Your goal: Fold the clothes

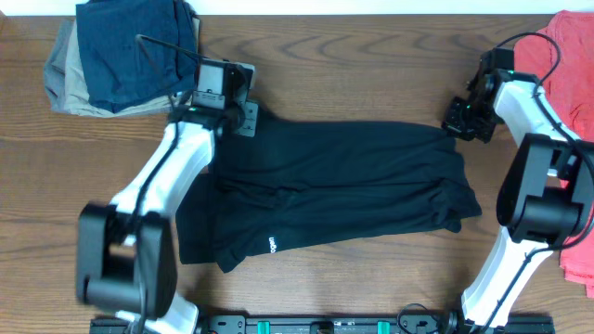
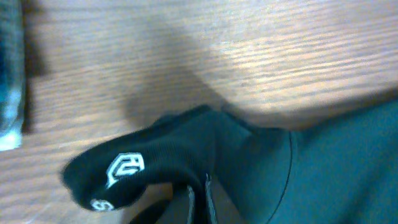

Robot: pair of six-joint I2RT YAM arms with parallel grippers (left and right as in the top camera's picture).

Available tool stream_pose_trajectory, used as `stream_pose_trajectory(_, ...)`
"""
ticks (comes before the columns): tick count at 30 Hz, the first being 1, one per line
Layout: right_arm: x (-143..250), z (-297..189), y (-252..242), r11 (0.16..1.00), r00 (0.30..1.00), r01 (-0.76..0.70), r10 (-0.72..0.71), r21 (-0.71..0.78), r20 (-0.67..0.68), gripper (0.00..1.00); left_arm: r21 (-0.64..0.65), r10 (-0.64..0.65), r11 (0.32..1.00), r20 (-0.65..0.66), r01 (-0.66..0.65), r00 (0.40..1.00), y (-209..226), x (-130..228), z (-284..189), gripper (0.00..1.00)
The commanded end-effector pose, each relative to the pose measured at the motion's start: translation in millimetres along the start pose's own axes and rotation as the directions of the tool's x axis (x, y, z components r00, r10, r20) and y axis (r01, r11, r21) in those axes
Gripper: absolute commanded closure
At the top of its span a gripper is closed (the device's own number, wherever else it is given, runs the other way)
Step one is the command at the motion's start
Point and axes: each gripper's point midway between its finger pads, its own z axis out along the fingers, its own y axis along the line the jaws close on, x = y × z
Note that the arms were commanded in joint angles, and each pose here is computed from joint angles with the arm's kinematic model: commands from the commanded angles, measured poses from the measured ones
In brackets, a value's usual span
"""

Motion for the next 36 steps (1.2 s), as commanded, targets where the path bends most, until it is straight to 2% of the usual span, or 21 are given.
stream_pose_trajectory(1, -7.8, -39.5, 7.4, 0.999, 0.998, -0.008, 0.01, -0.036, 0.07, 0.99, 0.013, -0.006, 1.0, 0.013, 0.006, 1.0, -3.0, -2.9, -21.9, 0.94)
stream_pose_trajectory(7, 6.3, -76.0, 7.6, 0.999, 0.997, -0.007, 0.01, -0.037, 0.073, 0.99, 0.012, -0.013, 1.0, -0.058, 0.014, 0.998, -5.1, 16.7, -46.7, 0.94)
stream_pose_trajectory(14, 29.5, -105.5, 3.7, 1.0, 0.999, -0.009, 0.01, -0.024, 0.04, 0.99, 0.004, -0.037, 0.999, -0.226, 0.039, 0.973, -5.3, 58.3, -55.3, 0.94)
stream_pose_trajectory(19, 46.4, -106.1, -8.9, 0.999, 1.0, 0.004, -0.004, 0.039, -0.021, 0.99, -0.021, -0.115, 0.993, -0.302, 0.114, 0.946, -6.4, 77.9, -66.2, 0.94)
stream_pose_trajectory(24, 60.2, -108.5, -29.0, 0.989, 0.998, 0.006, 0.004, 0.146, -0.069, 0.99, -0.031, -0.122, 0.992, -0.383, 0.119, 0.916, -8.6, 101.3, -93.3, 0.94)
stream_pose_trajectory(30, 80.8, -111.9, -35.7, 0.985, 0.988, 0.018, 0.009, 0.173, -0.153, 0.99, -0.044, -0.129, 0.991, -0.467, 0.123, 0.875, -10.7, 126.3, -121.5, 0.94)
stream_pose_trajectory(36, 92.5, -114.0, -36.9, 0.982, 0.98, 0.025, 0.012, 0.185, -0.199, 0.99, -0.054, -0.136, 0.991, -0.532, 0.126, 0.836, -11.0, 143.8, -126.3, 0.94)
